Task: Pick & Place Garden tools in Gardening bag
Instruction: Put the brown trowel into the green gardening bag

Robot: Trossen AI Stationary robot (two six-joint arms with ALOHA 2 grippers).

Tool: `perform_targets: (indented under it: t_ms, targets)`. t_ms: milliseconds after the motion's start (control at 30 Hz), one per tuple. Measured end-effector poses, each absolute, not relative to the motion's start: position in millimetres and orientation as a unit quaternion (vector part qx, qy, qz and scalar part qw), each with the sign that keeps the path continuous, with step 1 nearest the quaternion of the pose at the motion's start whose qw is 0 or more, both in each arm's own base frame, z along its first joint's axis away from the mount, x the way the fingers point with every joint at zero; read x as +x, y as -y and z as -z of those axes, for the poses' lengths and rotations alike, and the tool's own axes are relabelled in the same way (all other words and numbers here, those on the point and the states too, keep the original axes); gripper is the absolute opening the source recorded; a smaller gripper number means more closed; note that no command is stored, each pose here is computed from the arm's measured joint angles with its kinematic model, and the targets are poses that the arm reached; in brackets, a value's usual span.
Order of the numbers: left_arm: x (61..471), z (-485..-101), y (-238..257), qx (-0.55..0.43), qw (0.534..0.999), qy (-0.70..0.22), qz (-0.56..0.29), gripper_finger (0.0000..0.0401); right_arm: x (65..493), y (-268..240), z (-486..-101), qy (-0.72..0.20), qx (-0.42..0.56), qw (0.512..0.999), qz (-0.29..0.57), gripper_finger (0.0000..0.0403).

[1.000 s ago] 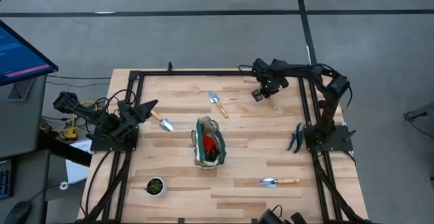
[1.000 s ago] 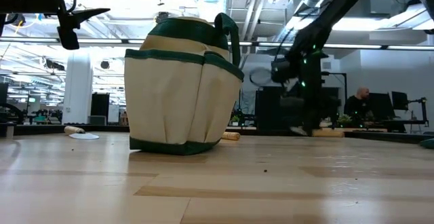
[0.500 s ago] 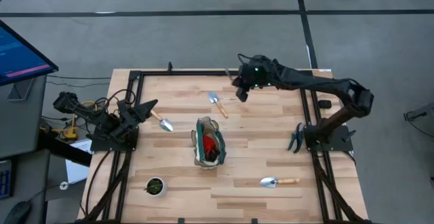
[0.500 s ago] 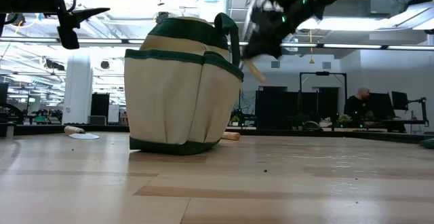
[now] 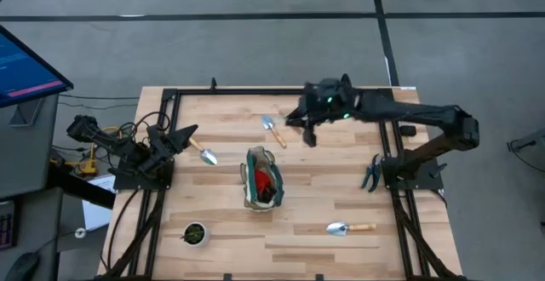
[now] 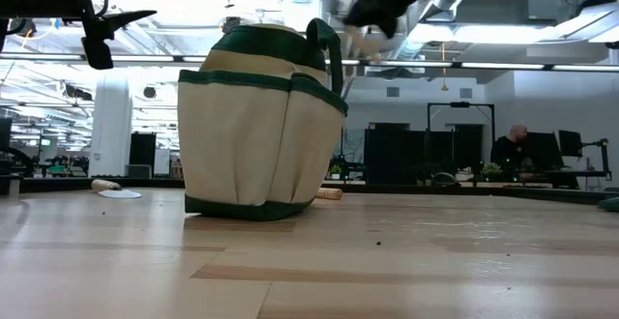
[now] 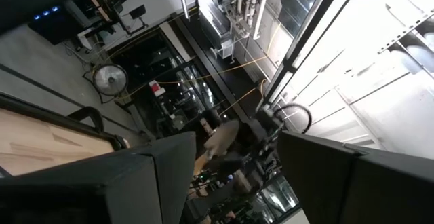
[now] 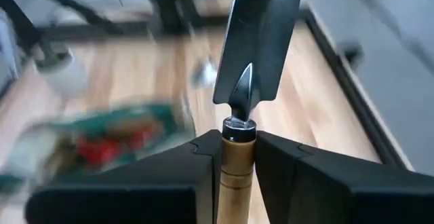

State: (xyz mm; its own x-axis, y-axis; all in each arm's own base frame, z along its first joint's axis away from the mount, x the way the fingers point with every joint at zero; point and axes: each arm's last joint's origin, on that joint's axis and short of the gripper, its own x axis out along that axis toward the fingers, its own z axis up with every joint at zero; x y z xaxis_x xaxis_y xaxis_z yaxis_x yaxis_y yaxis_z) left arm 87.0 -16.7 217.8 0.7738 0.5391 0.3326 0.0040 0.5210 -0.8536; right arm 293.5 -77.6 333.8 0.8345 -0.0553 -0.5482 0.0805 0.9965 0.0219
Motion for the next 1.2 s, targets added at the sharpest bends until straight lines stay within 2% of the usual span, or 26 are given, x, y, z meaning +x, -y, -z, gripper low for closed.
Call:
perform_targets:
  t_ms: [133,233,333,433,600,733,1000,1200]
  targets:
    - [87,-218,17,-0.463,0.821,0.295,-0.161,0.02,270,70,-350,-0.36,0.076,0.929,0.033,0.0053]
    - [87,-218,17,-0.484,0.808,0.3,-0.152,0.02,263,61,-350,-0.396,0.194,0.897,-0.022,0.0053]
    - [87,-219,17,-0.503,0.797,0.306,-0.133,0.02,257,52,-344,-0.444,0.29,0.844,-0.078,0.0053]
    - [86,-221,17,-0.503,0.798,0.307,-0.125,0.02,262,47,-335,-0.473,0.337,0.81,-0.083,0.0053]
    - [86,-223,17,-0.482,0.81,0.307,-0.133,0.02,288,42,-325,-0.459,0.424,0.756,-0.192,0.0053]
    - [86,-223,17,-0.476,0.813,0.306,-0.135,0.02,312,44,-304,-0.473,0.482,0.7,-0.233,0.0053]
    - [86,-223,17,-0.475,0.814,0.306,-0.136,0.02,337,63,-252,-0.513,0.551,0.622,-0.215,0.0053]
    - [86,-223,17,-0.477,0.812,0.306,-0.136,0.02,340,95,-236,-0.497,0.584,0.617,-0.178,0.0053]
